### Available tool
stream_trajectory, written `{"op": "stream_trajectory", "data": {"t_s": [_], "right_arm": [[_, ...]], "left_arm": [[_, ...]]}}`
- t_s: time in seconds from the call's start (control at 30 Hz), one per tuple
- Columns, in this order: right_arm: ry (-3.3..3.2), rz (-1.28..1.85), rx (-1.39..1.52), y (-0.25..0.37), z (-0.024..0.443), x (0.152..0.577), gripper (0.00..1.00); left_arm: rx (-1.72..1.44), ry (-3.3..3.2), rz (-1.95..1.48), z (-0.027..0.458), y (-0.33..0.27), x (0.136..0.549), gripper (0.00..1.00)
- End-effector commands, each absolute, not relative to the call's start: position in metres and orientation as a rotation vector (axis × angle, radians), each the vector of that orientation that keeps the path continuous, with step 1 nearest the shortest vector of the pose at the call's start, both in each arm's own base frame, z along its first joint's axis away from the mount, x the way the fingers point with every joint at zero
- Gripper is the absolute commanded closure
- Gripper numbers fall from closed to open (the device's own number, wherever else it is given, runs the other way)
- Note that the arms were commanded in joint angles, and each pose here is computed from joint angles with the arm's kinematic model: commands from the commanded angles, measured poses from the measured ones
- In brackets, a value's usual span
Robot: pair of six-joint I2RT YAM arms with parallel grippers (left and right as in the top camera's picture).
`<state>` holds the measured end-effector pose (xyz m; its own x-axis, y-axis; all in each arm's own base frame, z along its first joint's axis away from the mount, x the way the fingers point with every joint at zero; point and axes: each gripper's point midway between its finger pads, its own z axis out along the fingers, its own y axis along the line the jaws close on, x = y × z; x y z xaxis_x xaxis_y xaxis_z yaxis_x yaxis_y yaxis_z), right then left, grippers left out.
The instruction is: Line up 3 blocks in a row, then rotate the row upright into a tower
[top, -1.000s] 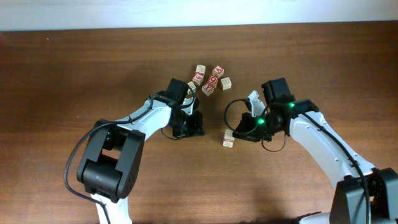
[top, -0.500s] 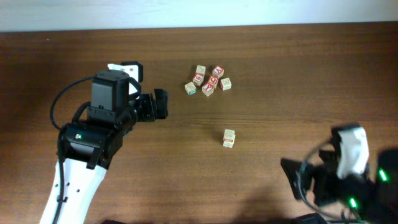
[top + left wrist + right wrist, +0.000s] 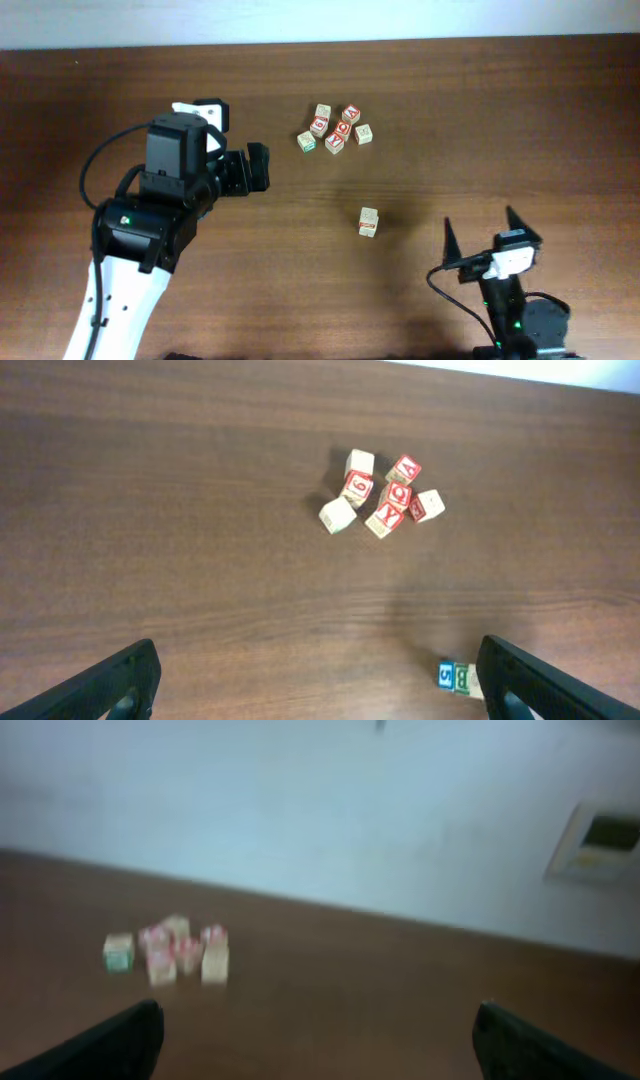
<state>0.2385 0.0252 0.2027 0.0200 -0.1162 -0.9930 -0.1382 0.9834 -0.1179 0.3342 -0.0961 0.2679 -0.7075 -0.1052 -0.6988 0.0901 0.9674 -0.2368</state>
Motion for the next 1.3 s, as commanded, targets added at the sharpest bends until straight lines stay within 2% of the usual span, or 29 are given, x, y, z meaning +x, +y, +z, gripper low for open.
{"op": "stream_trajectory", "data": {"t_s": [0.0,0.07,0.33,0.43,0.5,0.67,0.83,0.93,1.27], "right_arm": [[1.574,0.019,-0.217,0.026,0.171,0.245,0.01],[1.628,-0.009,-0.186,0.019,0.158,0.245,0.02],[1.631,-0.009,-0.186,0.019,0.158,0.245,0.02],[1.631,-0.009,-0.186,0.019,0.158,0.245,0.02],[1.631,-0.009,-0.186,0.019,0.158,0.245,0.01],[1.631,-0.009,-0.186,0.019,0.158,0.245,0.02],[1.631,-0.009,-0.186,0.019,0.158,0.245,0.02],[1.631,-0.009,-0.186,0.019,0.157,0.245,0.02],[1.631,-0.009,-0.186,0.019,0.158,0.245,0.02]], "left_arm": [[-0.013,2.322,-0.309,0.271,-0.092,0.335,0.01],[-0.012,2.323,-0.309,0.271,-0.093,0.335,0.01],[-0.013,2.322,-0.309,0.271,-0.092,0.335,0.01],[-0.078,2.277,-0.083,0.269,-0.059,0.337,0.01],[0.233,2.106,-0.118,0.281,-0.075,0.334,0.01],[0.116,1.896,0.001,0.229,-0.008,0.274,0.01],[0.248,1.614,0.125,0.180,-0.008,0.247,0.01],[0.339,1.604,0.210,0.160,-0.008,0.246,0.01],[0.339,1.604,0.209,0.160,-0.008,0.246,0.01]]}}
